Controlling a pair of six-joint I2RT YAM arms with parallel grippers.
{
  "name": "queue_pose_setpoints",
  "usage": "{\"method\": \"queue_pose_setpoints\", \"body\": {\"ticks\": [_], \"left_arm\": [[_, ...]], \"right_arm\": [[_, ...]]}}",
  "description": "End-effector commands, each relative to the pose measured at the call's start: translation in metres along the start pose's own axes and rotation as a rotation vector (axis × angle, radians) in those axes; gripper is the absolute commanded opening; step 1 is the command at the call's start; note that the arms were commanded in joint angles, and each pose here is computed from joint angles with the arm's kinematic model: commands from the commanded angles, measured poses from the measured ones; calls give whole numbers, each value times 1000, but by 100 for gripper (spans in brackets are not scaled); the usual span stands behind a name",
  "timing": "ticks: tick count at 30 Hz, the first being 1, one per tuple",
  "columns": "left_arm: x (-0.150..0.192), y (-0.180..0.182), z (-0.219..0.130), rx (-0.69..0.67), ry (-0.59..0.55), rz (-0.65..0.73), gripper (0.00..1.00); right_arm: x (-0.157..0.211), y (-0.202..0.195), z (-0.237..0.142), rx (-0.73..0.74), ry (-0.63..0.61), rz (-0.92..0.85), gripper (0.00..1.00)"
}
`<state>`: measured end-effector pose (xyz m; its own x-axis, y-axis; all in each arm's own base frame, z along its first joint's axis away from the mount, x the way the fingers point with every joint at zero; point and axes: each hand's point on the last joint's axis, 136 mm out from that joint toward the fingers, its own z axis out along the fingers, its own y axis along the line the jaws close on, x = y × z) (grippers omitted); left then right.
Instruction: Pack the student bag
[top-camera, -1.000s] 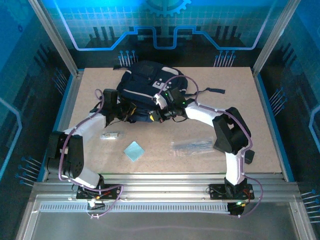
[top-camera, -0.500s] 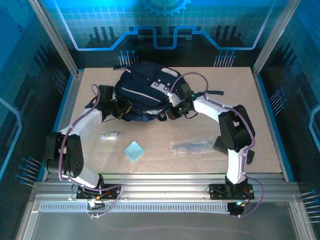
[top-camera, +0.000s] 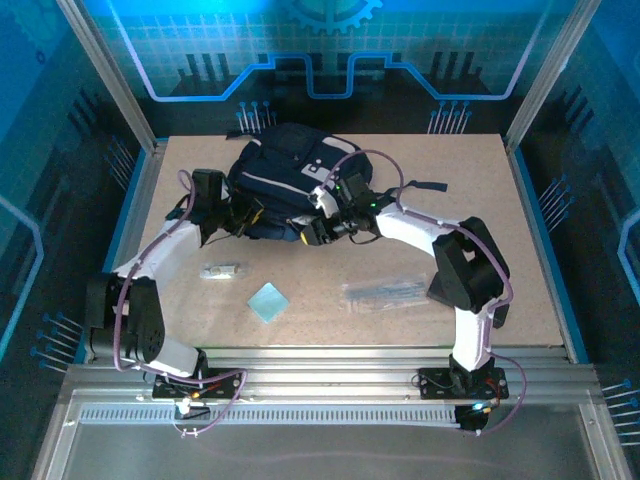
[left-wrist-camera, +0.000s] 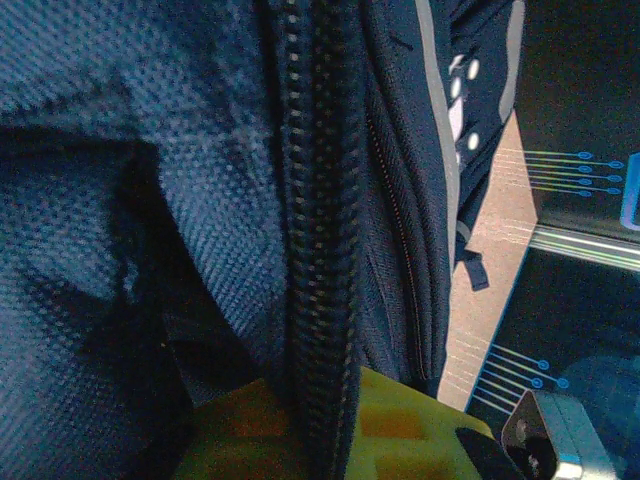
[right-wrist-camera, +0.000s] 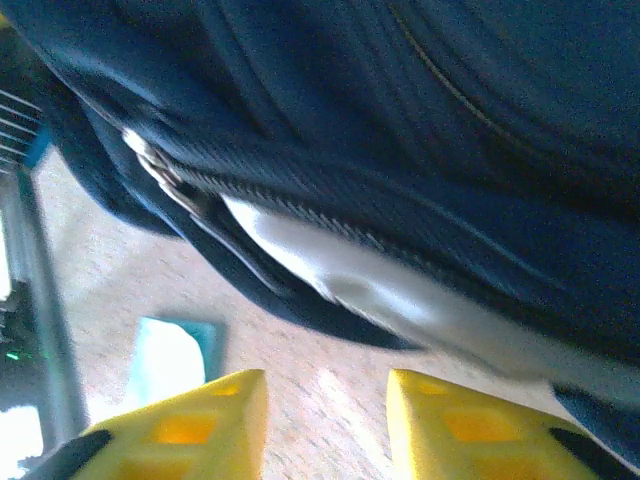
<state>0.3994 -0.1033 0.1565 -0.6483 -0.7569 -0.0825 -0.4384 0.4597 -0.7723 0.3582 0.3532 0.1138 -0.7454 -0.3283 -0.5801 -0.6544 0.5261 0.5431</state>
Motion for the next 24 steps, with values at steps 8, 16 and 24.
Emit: {"method": "queue_pose_setpoints", "body": {"ticks": [8, 16, 24], "left_arm": [[15, -50, -18, 200, 41, 33, 0], [30, -55, -8, 231, 96, 18, 0], [32, -53, -5, 229, 100, 22, 0]], "right_arm": [[-53, 28, 11, -211, -175, 27, 55], [-76, 44, 4, -340, -260, 35, 56], [-85, 55, 0, -398, -259, 41, 52]]}}
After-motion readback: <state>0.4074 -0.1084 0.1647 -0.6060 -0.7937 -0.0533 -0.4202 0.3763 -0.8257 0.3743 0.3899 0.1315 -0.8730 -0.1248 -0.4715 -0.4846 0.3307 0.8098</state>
